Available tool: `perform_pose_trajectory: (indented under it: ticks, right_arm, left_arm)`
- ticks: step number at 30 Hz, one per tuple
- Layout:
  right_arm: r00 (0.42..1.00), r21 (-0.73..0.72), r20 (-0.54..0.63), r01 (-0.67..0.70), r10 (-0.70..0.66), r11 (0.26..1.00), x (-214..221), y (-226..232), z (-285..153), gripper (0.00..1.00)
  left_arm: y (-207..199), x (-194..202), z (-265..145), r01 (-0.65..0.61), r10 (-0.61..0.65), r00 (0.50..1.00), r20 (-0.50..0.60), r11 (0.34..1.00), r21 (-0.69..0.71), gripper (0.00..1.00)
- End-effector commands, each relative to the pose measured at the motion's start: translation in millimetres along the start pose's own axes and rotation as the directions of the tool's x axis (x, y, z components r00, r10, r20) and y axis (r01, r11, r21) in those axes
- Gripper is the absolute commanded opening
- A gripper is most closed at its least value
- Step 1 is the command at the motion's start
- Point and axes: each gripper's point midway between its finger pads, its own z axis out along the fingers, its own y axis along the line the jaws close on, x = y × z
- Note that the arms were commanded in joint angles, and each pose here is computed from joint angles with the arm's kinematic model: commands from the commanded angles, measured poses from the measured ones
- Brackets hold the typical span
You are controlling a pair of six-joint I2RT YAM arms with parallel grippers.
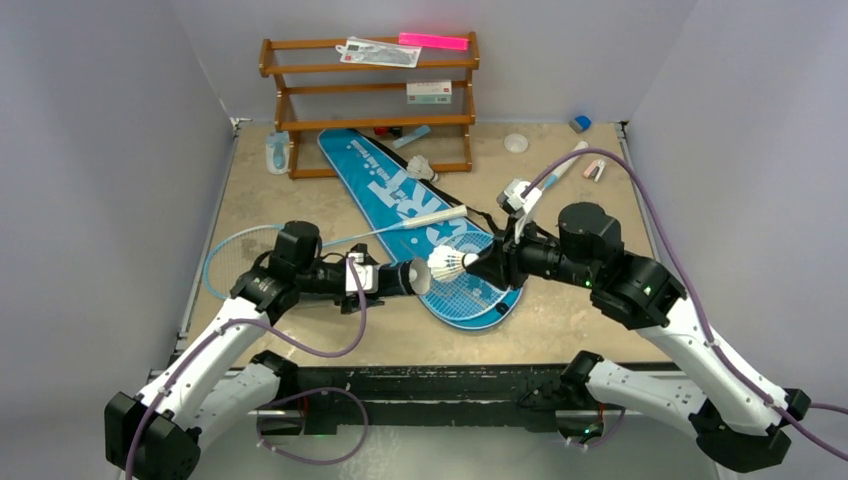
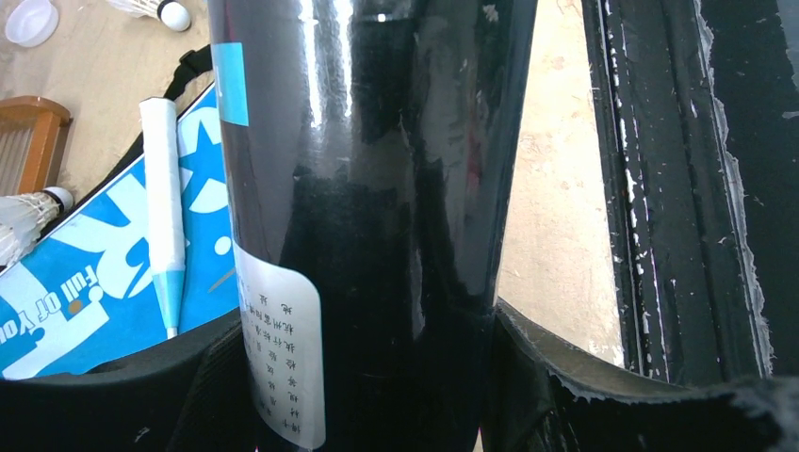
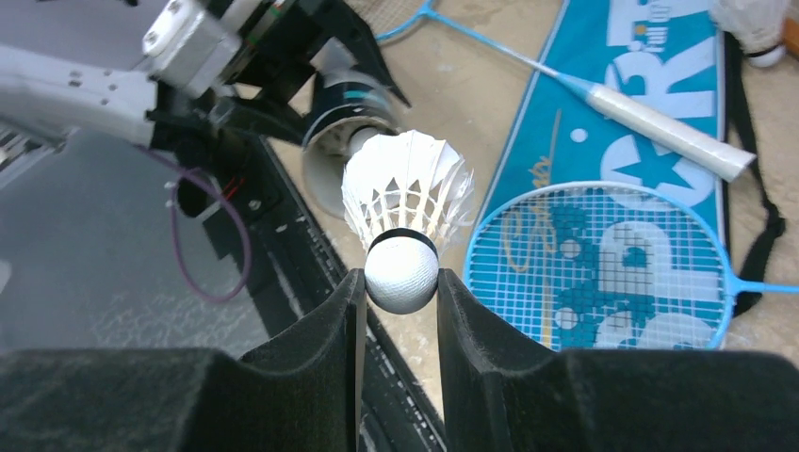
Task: Pack up the badminton gear
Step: Pick up the shuttlecock from the racket bag, then place the shuttlecock at the shuttle tube.
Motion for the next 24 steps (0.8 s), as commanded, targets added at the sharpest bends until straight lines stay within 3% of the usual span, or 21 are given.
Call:
perform_pose_trajectory:
  ticks: [1, 10, 24]
  right_arm:
    - [0.999, -0.140, -0.029, 0.018, -0.022, 0.990, -2.4, 26.5, -8.5, 0.22]
    - [0.996, -0.276, -0.089, -0.020, -0.005, 0.961, 5.9, 48.1, -4.2, 0.22]
    - [0.995, -0.293, -0.098, -0.038, 0.009, 0.955, 5.0, 49.9, 4.3, 0.21]
  left_arm:
    - [-0.7, -10.8, 0.9, -0.048, 0.046, 0.997, 0.055, 0.999, 0.025, 0.25]
    - [-8.2, -14.0, 1.5, -0.061, 0.055, 0.995, 0.081, 0.996, 0.063, 0.25]
    - [-14.0, -17.3, 1.8, -0.069, 0.059, 0.993, 0.104, 0.993, 0.095, 0.24]
